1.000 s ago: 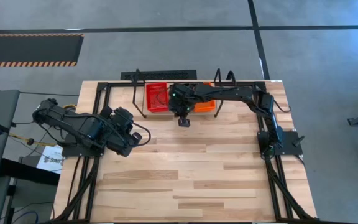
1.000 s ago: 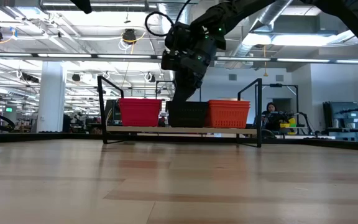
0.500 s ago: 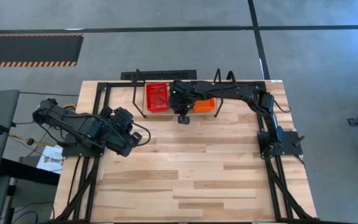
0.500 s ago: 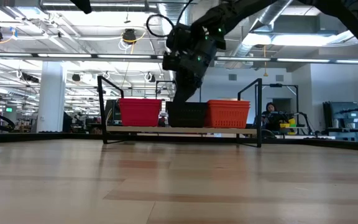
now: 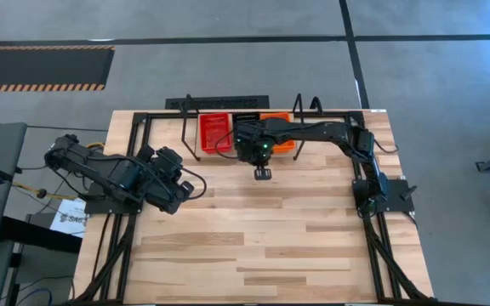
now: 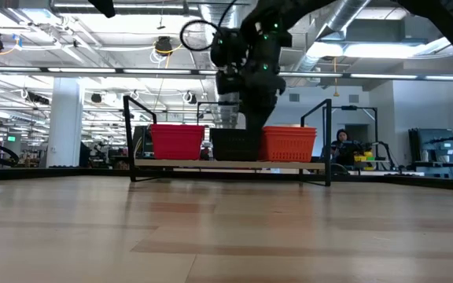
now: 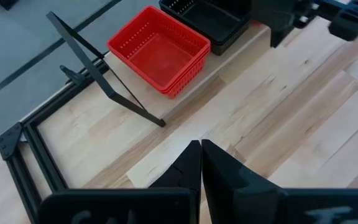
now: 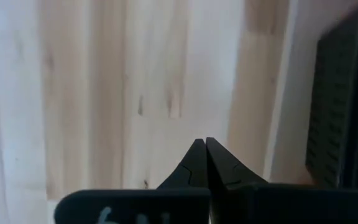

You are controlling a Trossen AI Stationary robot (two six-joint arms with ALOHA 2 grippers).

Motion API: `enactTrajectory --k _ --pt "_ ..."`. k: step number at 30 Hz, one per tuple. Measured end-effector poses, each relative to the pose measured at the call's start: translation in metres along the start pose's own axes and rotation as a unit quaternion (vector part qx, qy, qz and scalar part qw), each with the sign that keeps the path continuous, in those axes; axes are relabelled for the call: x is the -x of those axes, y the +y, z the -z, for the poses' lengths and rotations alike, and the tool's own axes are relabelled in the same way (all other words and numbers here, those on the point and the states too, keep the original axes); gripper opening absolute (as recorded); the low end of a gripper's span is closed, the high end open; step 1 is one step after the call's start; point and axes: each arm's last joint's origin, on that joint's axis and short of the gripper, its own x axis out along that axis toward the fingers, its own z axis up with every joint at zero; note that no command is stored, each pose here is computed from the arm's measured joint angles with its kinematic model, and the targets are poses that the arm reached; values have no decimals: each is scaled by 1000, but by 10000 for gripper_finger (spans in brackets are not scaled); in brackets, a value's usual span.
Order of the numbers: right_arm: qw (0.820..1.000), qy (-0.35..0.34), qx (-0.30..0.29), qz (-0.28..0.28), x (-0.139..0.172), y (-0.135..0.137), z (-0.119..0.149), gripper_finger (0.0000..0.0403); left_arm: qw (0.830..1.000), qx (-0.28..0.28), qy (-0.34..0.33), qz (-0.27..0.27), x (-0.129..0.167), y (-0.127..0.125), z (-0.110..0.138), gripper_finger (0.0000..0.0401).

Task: Stack baskets on shelf by color
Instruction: Adjust the stacked orange bins on the shelf, then return to Home Position

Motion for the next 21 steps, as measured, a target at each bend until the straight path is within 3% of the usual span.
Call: enactTrajectory --k 10,17,21 --pt "999 35 -22 27 -7 -24 18 1 1000 -9 0 0 0 0 0 0" --pt "998 51 -35 34 8 -36 31 0 1000 -9 0 0 0 0 0 0" --pt "998 31 -31 41 29 -28 30 0 1000 -6 0 0 0 0 0 0"
